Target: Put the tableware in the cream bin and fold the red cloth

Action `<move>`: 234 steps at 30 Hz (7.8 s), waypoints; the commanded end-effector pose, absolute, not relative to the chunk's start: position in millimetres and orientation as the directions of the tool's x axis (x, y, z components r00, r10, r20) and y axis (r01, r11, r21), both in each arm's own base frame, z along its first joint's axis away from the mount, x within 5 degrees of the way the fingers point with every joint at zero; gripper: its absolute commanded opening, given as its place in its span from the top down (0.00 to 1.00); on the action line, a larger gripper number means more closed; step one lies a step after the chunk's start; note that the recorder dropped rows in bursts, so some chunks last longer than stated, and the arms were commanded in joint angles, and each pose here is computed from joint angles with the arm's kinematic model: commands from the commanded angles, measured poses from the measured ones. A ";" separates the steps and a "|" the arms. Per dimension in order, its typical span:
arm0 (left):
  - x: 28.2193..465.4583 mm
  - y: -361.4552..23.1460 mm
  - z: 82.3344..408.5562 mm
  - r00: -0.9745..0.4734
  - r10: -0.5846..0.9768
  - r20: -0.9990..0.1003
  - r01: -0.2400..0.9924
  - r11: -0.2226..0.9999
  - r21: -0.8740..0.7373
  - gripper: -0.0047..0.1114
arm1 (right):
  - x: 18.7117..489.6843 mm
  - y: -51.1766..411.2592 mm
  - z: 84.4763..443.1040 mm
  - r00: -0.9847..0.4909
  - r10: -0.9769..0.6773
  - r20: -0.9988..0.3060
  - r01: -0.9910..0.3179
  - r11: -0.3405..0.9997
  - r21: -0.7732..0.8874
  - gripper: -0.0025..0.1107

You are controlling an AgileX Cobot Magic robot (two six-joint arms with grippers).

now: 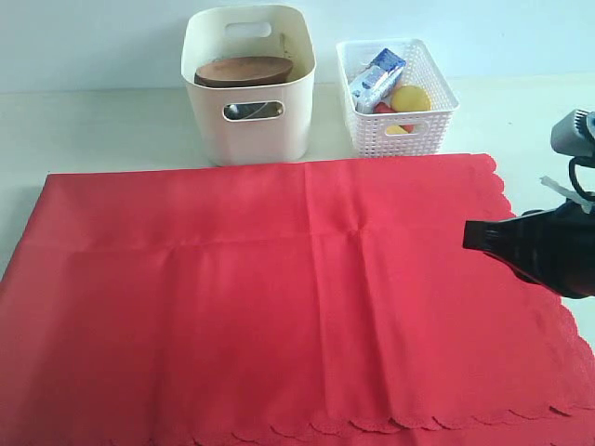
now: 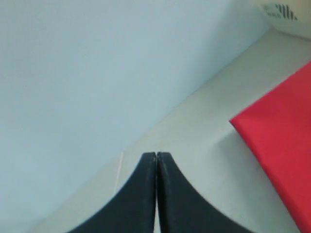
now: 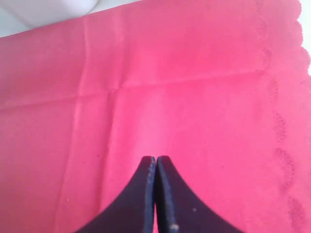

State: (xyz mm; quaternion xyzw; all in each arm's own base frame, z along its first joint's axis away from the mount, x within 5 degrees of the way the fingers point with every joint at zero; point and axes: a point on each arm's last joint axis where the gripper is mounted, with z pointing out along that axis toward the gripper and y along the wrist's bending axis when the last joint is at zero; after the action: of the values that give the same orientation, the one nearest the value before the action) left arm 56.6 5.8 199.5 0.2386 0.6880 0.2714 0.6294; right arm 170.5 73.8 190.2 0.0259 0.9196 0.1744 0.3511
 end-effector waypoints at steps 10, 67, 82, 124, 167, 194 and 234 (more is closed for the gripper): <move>53.6 -2.8 228.2 0.233 -0.305 -0.923 0.098 0.952 -0.290 0.94 | 170.1 73.1 190.7 -0.741 0.175 -0.648 -0.077 0.937 0.341 0.98; 225.2 -0.3 125.2 -0.747 -0.361 -0.559 -0.264 0.932 -0.248 0.38 | 173.0 72.9 193.5 -0.711 0.188 -0.677 -0.081 0.935 0.345 0.98; 232.0 -27.1 88.8 -0.823 -0.226 -0.522 -0.080 0.954 -0.288 0.36 | 175.3 72.8 196.1 -0.684 0.199 -0.701 -0.085 0.933 0.349 0.98; 235.7 -90.6 226.1 -0.635 -0.011 -0.773 0.568 0.672 -0.476 0.96 | 183.6 77.2 96.5 -0.942 0.049 -0.333 -0.003 0.988 0.156 0.98; 324.2 -377.0 188.9 -0.681 0.238 -0.693 0.707 0.459 -0.538 0.96 | 137.1 28.4 259.1 -0.390 0.272 -0.880 -0.081 0.941 0.328 0.98; 363.2 -347.5 181.8 -0.723 0.243 -0.646 0.687 0.349 -0.638 0.07 | 142.5 29.7 252.1 -0.434 0.256 -0.864 -0.070 0.946 0.316 0.98; 375.8 -290.0 181.7 -0.655 0.377 -0.655 0.721 0.051 -0.691 0.96 | 245.2 98.2 206.2 -0.865 -0.087 -0.494 -0.229 0.944 0.236 0.98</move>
State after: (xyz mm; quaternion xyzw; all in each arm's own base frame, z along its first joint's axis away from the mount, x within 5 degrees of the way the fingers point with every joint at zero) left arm 383.8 -297.9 195.3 0.3904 0.7041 -0.5701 0.1638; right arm 233.1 87.8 214.4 -0.0627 0.9481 0.1465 0.2751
